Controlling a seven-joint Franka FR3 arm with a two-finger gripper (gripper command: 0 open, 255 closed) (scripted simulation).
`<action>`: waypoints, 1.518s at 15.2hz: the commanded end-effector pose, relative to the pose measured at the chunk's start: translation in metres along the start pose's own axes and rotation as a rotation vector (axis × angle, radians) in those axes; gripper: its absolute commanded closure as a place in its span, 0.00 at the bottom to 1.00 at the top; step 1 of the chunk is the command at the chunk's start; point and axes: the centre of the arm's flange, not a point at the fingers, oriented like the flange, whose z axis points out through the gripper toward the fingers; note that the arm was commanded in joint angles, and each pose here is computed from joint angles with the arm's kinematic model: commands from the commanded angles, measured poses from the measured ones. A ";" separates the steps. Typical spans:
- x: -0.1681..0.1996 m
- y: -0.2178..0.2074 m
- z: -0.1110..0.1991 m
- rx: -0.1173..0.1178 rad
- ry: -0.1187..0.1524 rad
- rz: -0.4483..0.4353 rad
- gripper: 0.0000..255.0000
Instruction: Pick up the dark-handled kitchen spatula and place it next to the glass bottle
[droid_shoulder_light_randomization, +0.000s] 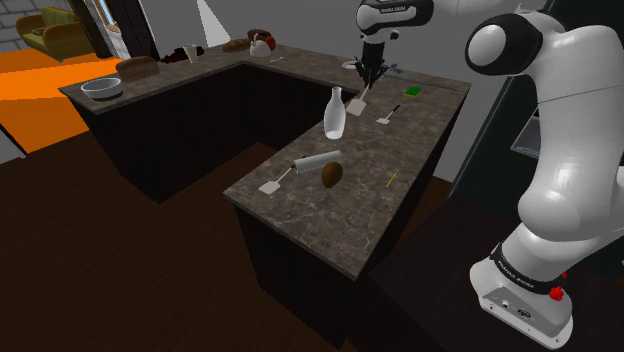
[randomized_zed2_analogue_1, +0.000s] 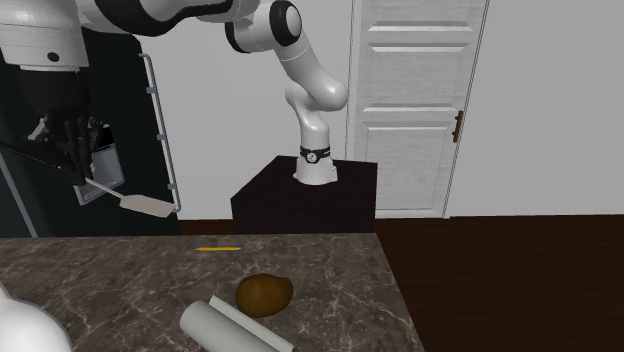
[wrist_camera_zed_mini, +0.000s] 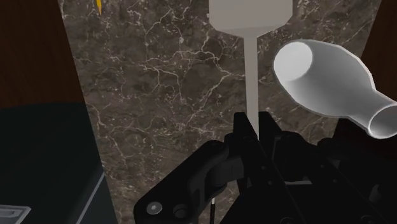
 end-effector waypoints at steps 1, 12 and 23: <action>0.000 0.000 0.010 0.000 0.000 0.000 1.00; -0.004 0.000 0.068 0.000 0.000 0.000 1.00; -0.008 0.000 0.126 0.000 0.000 0.000 1.00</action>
